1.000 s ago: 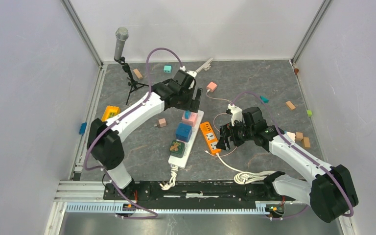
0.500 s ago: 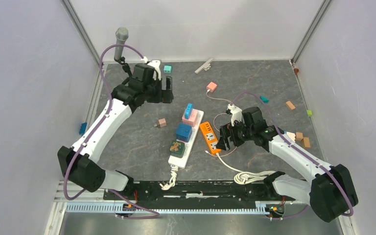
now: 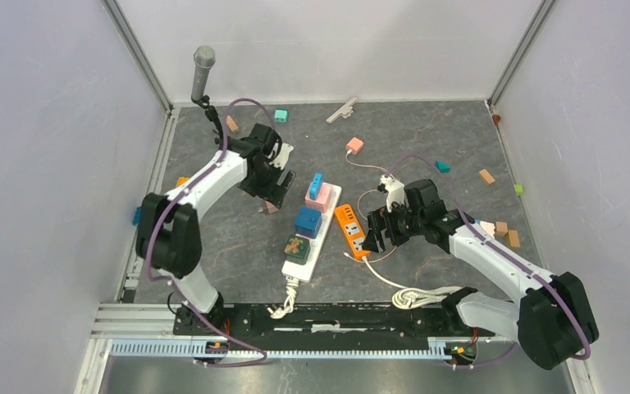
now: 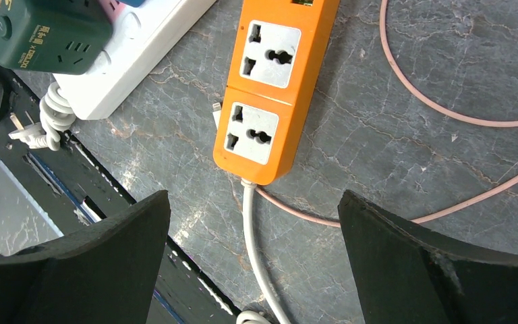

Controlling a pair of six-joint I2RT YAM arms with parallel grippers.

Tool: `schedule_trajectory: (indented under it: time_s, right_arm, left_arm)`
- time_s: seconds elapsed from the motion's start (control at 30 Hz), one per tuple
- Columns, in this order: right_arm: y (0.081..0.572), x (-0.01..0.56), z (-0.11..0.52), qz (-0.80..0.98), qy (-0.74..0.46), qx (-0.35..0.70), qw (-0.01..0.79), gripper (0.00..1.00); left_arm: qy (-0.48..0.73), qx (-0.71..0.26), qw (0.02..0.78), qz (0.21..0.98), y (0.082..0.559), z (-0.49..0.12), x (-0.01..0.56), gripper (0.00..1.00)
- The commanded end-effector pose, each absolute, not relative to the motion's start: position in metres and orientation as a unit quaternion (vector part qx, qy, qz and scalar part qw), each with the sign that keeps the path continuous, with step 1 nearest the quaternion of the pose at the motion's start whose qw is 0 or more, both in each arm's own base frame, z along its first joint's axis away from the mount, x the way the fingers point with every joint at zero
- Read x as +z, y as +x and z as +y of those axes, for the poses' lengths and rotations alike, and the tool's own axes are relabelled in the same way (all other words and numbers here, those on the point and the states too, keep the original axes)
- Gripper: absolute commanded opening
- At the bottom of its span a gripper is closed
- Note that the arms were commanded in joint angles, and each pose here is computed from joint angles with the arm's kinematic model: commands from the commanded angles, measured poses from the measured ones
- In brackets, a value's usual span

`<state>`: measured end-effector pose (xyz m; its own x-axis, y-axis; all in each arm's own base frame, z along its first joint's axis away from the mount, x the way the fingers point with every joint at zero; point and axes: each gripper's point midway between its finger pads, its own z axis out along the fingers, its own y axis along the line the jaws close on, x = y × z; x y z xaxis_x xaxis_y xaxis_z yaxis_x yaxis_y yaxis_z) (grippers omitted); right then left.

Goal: Insert the plug
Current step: Pick up the plug from the center of the board.

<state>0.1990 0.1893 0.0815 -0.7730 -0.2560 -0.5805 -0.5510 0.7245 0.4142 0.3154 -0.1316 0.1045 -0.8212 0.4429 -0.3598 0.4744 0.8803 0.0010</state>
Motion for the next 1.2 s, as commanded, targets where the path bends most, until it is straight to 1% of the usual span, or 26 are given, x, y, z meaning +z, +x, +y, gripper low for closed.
schedule_trajectory:
  time_s: [0.0, 0.17, 0.23, 0.43, 0.53, 0.63, 0.73, 0.8, 0.87, 0.97, 1.1, 1.17]
  right_arm:
    - [0.206, 0.092, 0.193, 0.885, -0.235, 0.301, 0.265, 0.98]
    - [0.207, 0.092, 0.193, 0.885, -0.237, 0.301, 0.265, 0.98]
    - [0.207, 0.092, 0.193, 0.885, -0.237, 0.301, 0.265, 0.98]
    - [0.207, 0.093, 0.193, 0.885, -0.237, 0.3, 0.266, 0.98]
    - [0.208, 0.094, 0.194, 0.884, -0.238, 0.3, 0.267, 0.98]
    - [0.209, 0.096, 0.193, 0.884, -0.238, 0.298, 0.268, 0.98]
    - [0.209, 0.097, 0.193, 0.884, -0.238, 0.297, 0.269, 0.98]
    - [0.21, 0.099, 0.194, 0.884, -0.238, 0.298, 0.271, 0.98]
    - [0.213, 0.103, 0.195, 0.882, -0.24, 0.298, 0.275, 0.98]
    - [0.218, 0.112, 0.197, 0.877, -0.245, 0.3, 0.286, 0.98]
    - [0.225, 0.128, 0.201, 0.867, -0.252, 0.302, 0.307, 0.98]
    - [0.228, 0.136, 0.203, 0.86, -0.257, 0.305, 0.318, 0.98]
  left_arm:
    - [0.283, -0.034, 0.143, 0.948, 0.326, -0.133, 0.093, 0.89]
    - [0.284, 0.008, 0.112, 0.952, 0.338, -0.122, 0.068, 0.86]
    - [0.286, 0.018, 0.102, 0.953, 0.339, -0.119, 0.06, 0.83]
    - [0.297, 0.011, 0.071, 0.952, 0.333, -0.12, 0.041, 0.74]
    - [0.298, -0.001, 0.063, 0.953, 0.33, -0.124, 0.035, 0.66]
    - [0.301, -0.003, 0.059, 0.952, 0.329, -0.124, 0.033, 0.49]
    - [0.304, -0.017, 0.061, 0.951, 0.326, -0.128, 0.036, 0.34]
    - [0.304, -0.018, 0.067, 0.95, 0.325, -0.127, 0.04, 0.25]
    - [0.301, -0.018, 0.08, 0.95, 0.325, -0.127, 0.05, 0.18]
    - [0.29, -0.025, 0.112, 0.95, 0.324, -0.129, 0.072, 0.11]
    - [0.27, -0.047, 0.175, 0.946, 0.321, -0.134, 0.116, 0.02]
    - [0.256, -0.06, 0.209, 0.942, 0.317, -0.137, 0.138, 0.02]
